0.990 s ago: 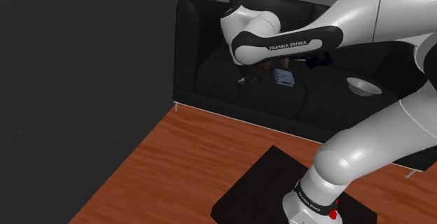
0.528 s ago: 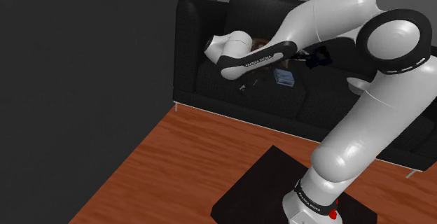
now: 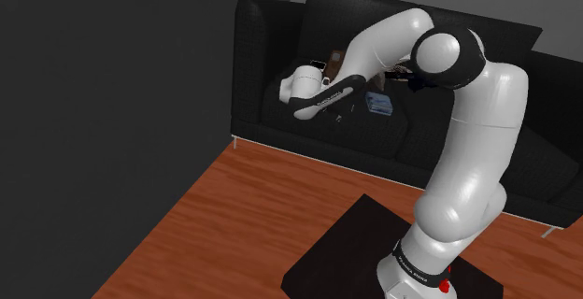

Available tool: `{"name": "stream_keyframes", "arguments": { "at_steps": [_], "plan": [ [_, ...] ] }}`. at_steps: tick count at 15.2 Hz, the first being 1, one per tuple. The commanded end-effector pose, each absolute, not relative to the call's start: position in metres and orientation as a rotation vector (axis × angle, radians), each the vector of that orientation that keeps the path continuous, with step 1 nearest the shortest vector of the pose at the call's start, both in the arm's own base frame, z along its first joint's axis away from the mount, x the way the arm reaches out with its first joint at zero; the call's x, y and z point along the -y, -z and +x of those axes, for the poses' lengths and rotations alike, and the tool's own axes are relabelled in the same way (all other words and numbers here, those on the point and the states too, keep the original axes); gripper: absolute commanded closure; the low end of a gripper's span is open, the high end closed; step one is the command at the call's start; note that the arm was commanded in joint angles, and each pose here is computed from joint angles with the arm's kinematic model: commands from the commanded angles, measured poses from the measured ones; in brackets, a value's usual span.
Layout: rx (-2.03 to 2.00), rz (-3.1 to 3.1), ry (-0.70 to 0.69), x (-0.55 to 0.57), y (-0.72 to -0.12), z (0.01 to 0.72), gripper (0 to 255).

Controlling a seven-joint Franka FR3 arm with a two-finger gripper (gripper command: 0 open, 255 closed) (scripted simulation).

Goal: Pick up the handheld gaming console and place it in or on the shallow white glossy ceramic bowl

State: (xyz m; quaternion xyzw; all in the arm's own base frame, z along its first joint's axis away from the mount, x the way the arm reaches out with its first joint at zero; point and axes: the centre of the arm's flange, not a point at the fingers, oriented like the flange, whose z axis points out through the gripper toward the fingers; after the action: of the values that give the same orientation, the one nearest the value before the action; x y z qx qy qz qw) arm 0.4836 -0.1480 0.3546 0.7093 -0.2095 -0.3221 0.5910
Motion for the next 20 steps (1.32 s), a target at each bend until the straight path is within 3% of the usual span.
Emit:
{"name": "stream_keyframes", "arguments": {
  "at_steps": [1,16,17,20],
  "plan": [
    [0.513,1.559,0.776,0.167,-0.351,0.487,0],
    [0.513,1.559,0.776,0.195,-0.350,0.458,0],
    [0.513,1.559,0.776,0.195,-0.350,0.458,255],
    [0.513,1.559,0.777,0.195,-0.350,0.458,255]
  ]
}}
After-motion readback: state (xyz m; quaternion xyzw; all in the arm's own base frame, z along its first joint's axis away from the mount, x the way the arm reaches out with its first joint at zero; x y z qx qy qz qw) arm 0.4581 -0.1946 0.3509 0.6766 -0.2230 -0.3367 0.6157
